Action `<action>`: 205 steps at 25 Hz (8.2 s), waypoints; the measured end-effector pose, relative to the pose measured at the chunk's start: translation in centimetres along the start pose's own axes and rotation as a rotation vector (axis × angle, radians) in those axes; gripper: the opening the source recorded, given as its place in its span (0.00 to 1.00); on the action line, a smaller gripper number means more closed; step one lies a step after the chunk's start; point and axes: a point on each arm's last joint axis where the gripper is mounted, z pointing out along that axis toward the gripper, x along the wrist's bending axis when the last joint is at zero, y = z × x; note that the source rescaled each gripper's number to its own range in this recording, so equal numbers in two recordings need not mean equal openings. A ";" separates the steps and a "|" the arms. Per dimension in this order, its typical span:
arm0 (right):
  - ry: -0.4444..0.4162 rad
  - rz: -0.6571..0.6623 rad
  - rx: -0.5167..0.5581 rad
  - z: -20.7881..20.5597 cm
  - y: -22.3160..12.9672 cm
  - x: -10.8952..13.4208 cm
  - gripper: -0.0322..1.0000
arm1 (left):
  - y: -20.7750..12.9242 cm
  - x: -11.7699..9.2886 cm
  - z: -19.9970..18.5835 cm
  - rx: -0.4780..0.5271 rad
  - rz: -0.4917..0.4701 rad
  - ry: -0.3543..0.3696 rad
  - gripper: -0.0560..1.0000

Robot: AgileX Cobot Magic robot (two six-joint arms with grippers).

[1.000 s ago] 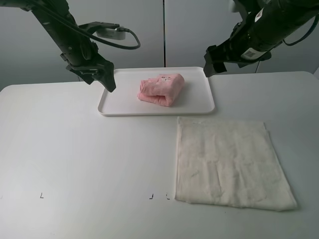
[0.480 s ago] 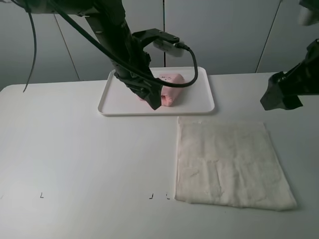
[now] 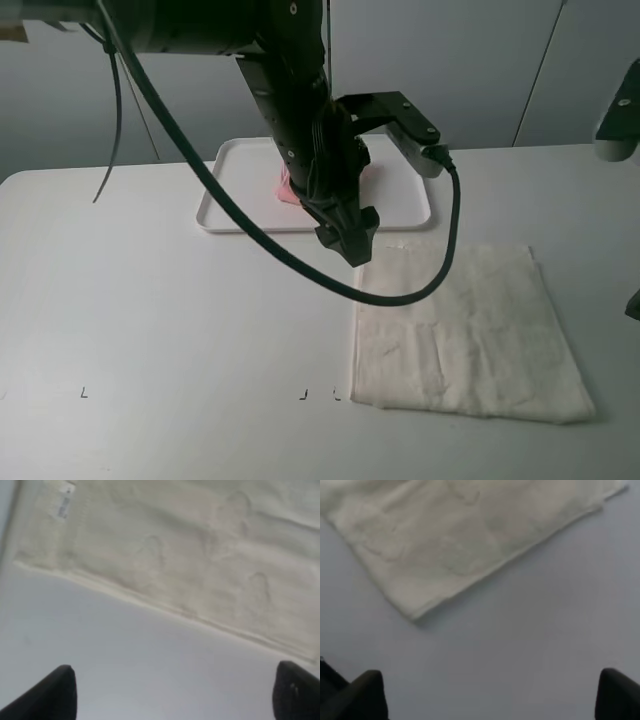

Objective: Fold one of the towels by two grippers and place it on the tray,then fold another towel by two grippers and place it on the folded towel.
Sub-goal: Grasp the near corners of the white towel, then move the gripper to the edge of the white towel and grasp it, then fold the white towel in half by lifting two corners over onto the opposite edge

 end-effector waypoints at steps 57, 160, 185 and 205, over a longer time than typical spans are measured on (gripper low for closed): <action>0.203 -0.395 -0.081 11.6 -1.4 3.8 0.83 | -1.6 -8.7 8.4 0.061 0.479 -0.160 1.00; 0.188 -0.577 -0.032 18.1 -1.2 4.3 0.05 | -2.1 -11.5 11.9 0.239 0.413 -0.046 0.50; 0.078 -0.231 -0.094 14.1 -1.9 4.0 0.05 | -1.3 -8.5 8.6 0.100 0.282 -0.005 0.06; -0.119 0.364 -0.302 11.4 -1.4 2.3 0.05 | -0.1 -3.3 4.7 -0.223 -0.062 0.058 0.05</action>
